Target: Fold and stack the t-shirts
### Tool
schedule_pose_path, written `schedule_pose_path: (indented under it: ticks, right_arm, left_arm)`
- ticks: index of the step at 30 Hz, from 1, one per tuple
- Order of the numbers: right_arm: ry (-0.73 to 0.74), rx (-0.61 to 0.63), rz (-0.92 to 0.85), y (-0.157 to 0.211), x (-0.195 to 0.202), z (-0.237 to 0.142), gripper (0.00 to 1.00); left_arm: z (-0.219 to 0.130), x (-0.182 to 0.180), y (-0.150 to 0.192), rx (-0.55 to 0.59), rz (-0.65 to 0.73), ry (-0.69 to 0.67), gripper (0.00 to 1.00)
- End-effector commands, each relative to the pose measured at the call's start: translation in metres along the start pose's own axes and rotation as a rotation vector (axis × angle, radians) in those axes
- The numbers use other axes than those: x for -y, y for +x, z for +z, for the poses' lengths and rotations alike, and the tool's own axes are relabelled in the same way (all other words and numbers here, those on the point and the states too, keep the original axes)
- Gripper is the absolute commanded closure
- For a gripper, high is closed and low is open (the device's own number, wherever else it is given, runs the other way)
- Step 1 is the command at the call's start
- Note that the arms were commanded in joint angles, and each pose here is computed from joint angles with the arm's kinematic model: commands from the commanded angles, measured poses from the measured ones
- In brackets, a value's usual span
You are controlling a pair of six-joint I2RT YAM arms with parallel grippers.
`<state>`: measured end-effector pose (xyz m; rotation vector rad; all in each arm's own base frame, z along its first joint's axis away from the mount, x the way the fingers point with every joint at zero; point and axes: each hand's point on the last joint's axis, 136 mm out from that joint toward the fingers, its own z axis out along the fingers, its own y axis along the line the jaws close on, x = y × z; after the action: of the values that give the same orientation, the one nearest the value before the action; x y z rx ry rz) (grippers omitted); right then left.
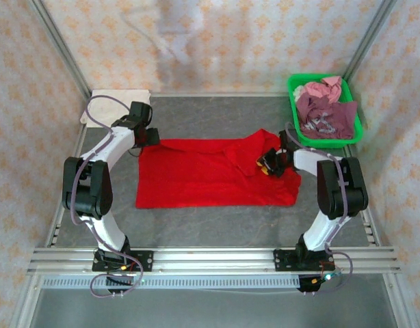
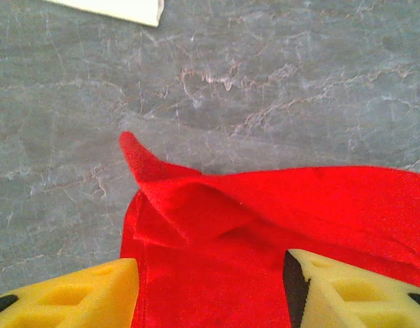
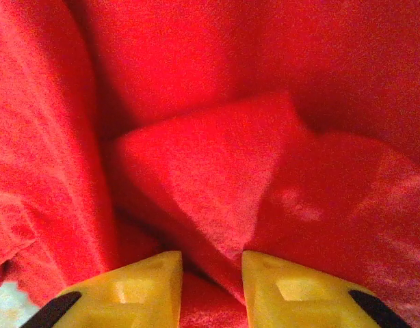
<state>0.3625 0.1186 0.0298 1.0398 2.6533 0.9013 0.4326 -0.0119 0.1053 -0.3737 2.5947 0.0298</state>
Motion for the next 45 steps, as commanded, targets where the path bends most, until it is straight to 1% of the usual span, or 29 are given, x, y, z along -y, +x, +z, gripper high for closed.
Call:
schedule_pose_path:
  ticks: [1, 4, 9, 10, 11, 14, 16, 19, 21, 25, 26, 28, 29, 32, 34, 36, 40, 45]
  right_arm:
    - [-0.121, -0.009, 0.022, 0.004, -0.023, -0.001, 0.67]
    - [-0.134, -0.011, 0.013, 0.005, -0.028, 0.000, 0.69]
    - [-0.173, 0.015, 0.016, -0.003, -0.042, -0.003, 0.87]
    - [-0.178, 0.017, 0.016, -0.004, -0.044, -0.004, 0.90]
    - [-0.187, 0.021, 0.019, -0.005, -0.047, -0.005, 0.93]
    - [-0.206, 0.040, 0.020, -0.009, -0.054, -0.009, 0.99]
    - [-0.212, 0.046, 0.017, -0.010, -0.057, -0.011, 0.99]
    - [-0.221, 0.051, 0.015, -0.012, -0.059, -0.011, 0.99]
    - [-0.219, 0.052, 0.012, -0.012, -0.059, -0.011, 0.99]
    - [-0.219, 0.053, 0.004, -0.011, -0.057, -0.011, 0.99]
    - [-0.217, 0.057, 0.002, -0.011, -0.057, -0.011, 0.99]
    - [-0.212, 0.058, -0.001, -0.011, -0.055, -0.011, 0.99]
    - [-0.209, 0.058, -0.003, -0.010, -0.054, -0.010, 1.00]
    - [-0.226, 0.056, 0.004, -0.010, -0.056, -0.010, 1.00]
    - [-0.235, 0.062, 0.010, -0.011, -0.059, -0.013, 1.00]
    - [-0.240, 0.078, 0.004, -0.014, -0.063, -0.017, 1.00]
    - [-0.238, 0.113, -0.025, -0.023, -0.078, -0.029, 1.00]
    - [-0.253, 0.158, -0.045, -0.036, -0.102, -0.045, 1.00]
  left_arm:
    - [-0.015, -0.002, 0.001, 0.037, -0.003, 0.004, 0.41]
    - [-0.013, -0.004, 0.002, 0.033, -0.029, 0.022, 0.41]
    - [-0.005, -0.017, -0.011, 0.037, -0.130, 0.059, 0.41]
    - [-0.004, -0.019, -0.014, 0.034, -0.143, 0.061, 0.37]
    - [-0.003, -0.022, -0.018, 0.028, -0.162, 0.068, 0.37]
    - [0.000, -0.025, -0.025, 0.005, -0.216, 0.097, 0.37]
    - [0.004, -0.025, -0.028, -0.010, -0.254, 0.126, 0.34]
    - [0.014, -0.017, -0.029, -0.061, -0.318, 0.214, 0.34]
    - [0.022, -0.015, -0.030, -0.087, -0.362, 0.247, 0.33]
    - [0.032, -0.020, -0.034, -0.094, -0.394, 0.228, 0.32]
    - [0.039, -0.019, -0.034, -0.109, -0.402, 0.230, 0.32]
    - [0.046, -0.017, -0.041, -0.109, -0.405, 0.237, 0.33]
    - [0.048, -0.017, -0.046, -0.104, -0.405, 0.236, 0.39]
    - [0.053, -0.014, -0.057, -0.102, -0.390, 0.239, 0.69]
    - [0.053, -0.014, -0.064, -0.096, -0.370, 0.229, 0.83]
    - [0.051, -0.013, -0.070, -0.088, -0.342, 0.218, 0.93]
    - [0.044, -0.014, -0.080, -0.077, -0.245, 0.143, 0.98]
    - [0.040, -0.013, -0.096, -0.016, -0.106, 0.062, 0.97]
